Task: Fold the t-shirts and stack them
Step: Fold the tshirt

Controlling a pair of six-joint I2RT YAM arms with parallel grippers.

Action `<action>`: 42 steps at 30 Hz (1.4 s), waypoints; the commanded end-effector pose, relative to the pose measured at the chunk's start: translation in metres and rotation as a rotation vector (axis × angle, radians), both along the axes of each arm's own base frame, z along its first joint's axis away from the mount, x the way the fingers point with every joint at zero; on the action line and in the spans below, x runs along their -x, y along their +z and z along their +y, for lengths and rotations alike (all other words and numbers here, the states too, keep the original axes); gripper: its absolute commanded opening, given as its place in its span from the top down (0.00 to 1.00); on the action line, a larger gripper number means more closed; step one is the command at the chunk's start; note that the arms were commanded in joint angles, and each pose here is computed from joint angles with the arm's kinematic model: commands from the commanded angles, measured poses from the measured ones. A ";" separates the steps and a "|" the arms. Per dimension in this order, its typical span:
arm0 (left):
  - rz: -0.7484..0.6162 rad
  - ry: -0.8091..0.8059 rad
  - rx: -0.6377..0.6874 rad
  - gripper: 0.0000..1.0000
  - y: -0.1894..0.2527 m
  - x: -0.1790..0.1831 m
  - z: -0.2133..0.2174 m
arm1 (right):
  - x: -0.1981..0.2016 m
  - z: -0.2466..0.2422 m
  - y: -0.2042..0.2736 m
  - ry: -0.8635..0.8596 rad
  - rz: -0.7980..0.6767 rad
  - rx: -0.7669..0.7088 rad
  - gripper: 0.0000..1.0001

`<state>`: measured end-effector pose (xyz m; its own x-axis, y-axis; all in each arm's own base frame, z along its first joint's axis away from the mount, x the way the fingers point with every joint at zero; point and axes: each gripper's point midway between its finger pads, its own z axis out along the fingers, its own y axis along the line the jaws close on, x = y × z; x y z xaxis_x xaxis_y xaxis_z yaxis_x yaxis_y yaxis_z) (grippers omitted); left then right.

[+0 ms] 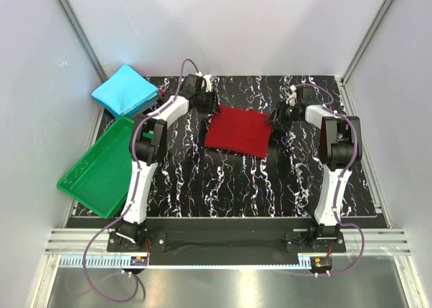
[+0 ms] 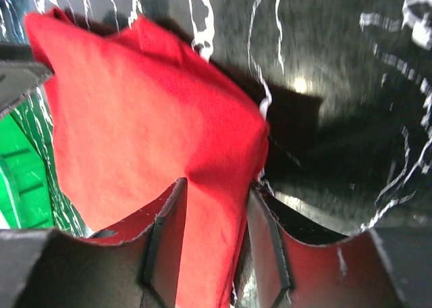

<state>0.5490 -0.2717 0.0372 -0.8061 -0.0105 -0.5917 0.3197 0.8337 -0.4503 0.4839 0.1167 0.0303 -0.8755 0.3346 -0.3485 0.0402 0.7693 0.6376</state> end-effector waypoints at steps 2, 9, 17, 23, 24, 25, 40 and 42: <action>-0.142 -0.025 0.016 0.51 0.044 -0.021 -0.004 | -0.027 -0.004 0.015 -0.001 -0.071 -0.003 0.52; -0.169 -0.037 0.045 0.49 0.051 -0.033 -0.005 | -0.038 -0.021 0.016 -0.021 -0.082 -0.015 0.55; -0.128 -0.053 0.061 0.51 0.029 -0.031 -0.010 | -0.044 -0.017 0.017 -0.002 -0.087 -0.039 0.60; -0.125 -0.058 0.089 0.54 0.029 -0.033 -0.015 | -0.044 -0.017 0.015 -0.004 -0.080 -0.041 0.61; -0.129 -0.060 0.094 0.55 0.030 -0.034 -0.017 | -0.045 -0.017 0.016 -0.003 -0.084 -0.042 0.62; -0.133 -0.057 0.097 0.55 0.031 -0.035 -0.016 | -0.045 -0.017 0.014 -0.002 -0.081 -0.043 0.62; -0.174 -0.029 0.118 0.58 0.049 -0.036 -0.015 | -0.043 -0.016 0.007 0.002 -0.064 -0.052 0.62; -0.157 -0.026 0.120 0.58 0.042 -0.035 -0.017 | -0.044 -0.016 0.010 -0.001 -0.070 -0.050 0.62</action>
